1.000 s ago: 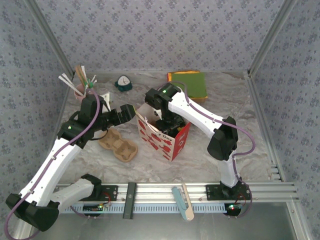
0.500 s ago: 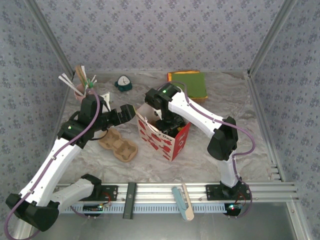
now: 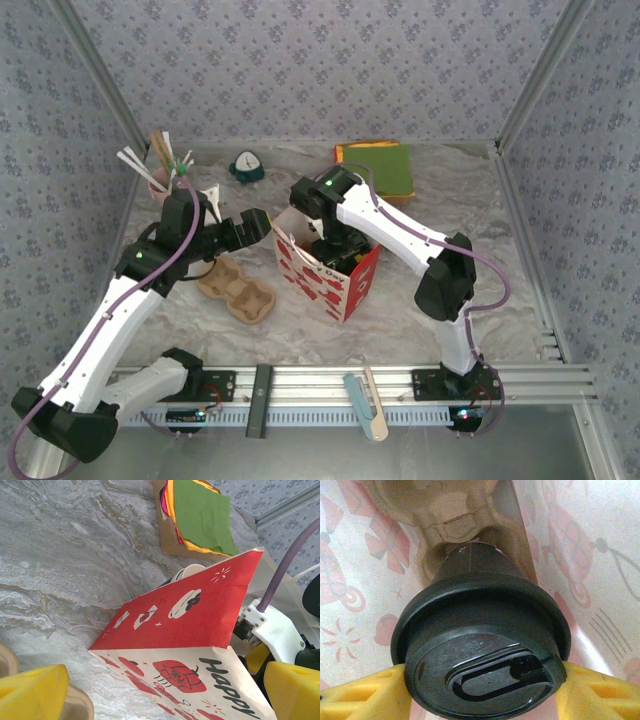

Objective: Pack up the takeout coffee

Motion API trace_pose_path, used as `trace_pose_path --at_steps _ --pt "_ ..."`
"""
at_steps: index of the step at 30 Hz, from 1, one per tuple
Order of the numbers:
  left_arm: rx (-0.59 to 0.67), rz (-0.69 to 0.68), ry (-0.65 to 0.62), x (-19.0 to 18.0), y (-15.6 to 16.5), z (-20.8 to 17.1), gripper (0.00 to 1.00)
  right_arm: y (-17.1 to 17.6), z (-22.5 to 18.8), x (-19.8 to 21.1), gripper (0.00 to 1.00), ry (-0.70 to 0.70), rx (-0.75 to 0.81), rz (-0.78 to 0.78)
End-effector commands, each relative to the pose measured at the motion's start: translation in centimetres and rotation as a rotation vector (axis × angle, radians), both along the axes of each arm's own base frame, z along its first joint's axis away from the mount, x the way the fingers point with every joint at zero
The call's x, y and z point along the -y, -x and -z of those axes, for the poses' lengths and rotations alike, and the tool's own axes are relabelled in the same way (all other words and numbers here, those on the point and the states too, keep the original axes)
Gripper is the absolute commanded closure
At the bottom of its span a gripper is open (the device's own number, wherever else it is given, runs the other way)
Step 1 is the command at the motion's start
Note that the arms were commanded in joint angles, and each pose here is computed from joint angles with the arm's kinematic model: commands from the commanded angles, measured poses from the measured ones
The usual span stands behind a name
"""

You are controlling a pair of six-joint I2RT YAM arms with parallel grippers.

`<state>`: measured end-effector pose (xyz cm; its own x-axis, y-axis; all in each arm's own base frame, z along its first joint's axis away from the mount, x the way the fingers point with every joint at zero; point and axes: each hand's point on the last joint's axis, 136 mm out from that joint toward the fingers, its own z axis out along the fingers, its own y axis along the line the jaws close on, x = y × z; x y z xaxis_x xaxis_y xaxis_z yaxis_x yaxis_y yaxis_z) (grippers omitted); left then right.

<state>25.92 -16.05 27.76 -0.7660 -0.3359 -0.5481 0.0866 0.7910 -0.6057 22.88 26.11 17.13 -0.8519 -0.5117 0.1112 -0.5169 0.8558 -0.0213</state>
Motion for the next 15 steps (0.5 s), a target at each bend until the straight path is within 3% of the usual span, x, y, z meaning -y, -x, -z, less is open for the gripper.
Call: trace_pose_path --at_steps 1,15 --pt "0.008 0.001 0.004 -0.22 0.35 -0.36 0.0 0.74 -0.03 0.7 0.32 0.028 -0.023 -0.006" --pt "0.002 -0.001 0.003 -0.22 0.37 -0.13 0.0 0.76 0.23 0.71 0.32 0.029 -0.03 -0.007"
